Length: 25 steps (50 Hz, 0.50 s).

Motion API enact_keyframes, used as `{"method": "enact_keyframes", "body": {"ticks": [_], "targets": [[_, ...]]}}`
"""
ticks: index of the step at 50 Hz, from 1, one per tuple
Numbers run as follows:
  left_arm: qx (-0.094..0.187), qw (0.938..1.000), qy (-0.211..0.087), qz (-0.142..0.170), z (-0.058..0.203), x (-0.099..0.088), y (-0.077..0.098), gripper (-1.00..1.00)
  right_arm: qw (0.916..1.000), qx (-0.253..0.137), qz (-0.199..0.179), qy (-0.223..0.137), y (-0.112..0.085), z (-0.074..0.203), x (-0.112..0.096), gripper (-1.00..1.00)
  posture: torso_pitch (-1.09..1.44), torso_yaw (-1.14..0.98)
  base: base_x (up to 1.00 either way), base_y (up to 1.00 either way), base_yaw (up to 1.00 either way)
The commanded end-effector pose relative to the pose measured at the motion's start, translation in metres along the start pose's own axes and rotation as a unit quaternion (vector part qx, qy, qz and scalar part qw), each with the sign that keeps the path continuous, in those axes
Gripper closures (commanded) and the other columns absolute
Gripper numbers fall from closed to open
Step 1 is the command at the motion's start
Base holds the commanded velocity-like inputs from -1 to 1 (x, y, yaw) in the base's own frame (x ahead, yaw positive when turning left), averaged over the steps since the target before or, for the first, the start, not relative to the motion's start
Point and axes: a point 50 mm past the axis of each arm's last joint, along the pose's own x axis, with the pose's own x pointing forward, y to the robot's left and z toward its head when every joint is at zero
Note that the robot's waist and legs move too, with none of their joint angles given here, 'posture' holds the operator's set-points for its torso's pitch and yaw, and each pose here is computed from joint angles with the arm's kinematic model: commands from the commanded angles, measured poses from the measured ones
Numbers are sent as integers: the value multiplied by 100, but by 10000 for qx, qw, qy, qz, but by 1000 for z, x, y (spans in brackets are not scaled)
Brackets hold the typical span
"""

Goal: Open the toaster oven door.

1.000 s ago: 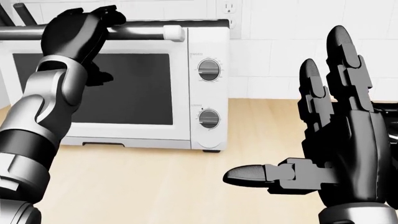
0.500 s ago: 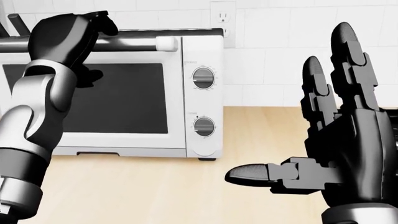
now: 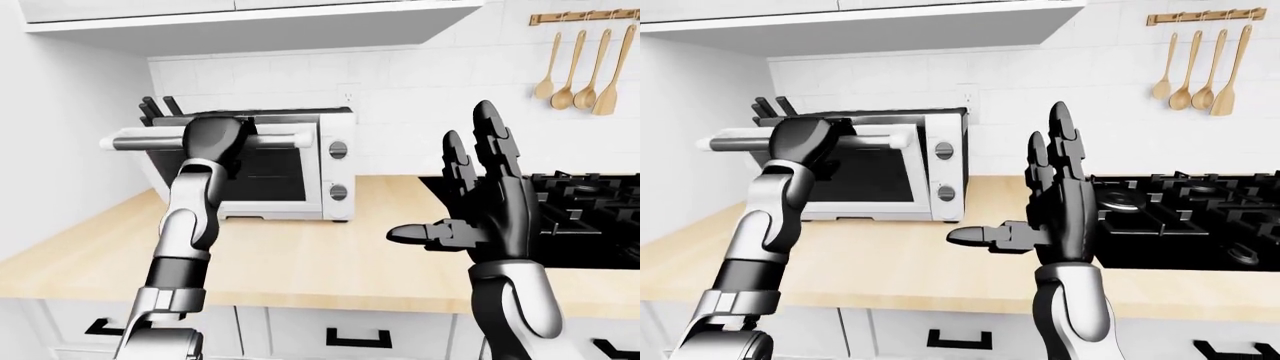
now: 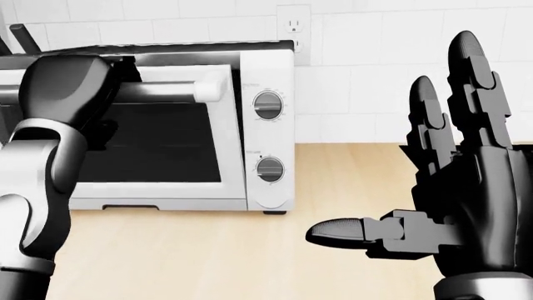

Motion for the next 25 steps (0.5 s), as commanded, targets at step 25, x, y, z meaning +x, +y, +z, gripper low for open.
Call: {"method": "enact_keyframes", "body": {"ticks": [25], "targets": [[72,9976,226,-646,-7,-72,2,-29,9996,42,63,-286,3,9,-1,-100,-60,0,0,0,0]]}}
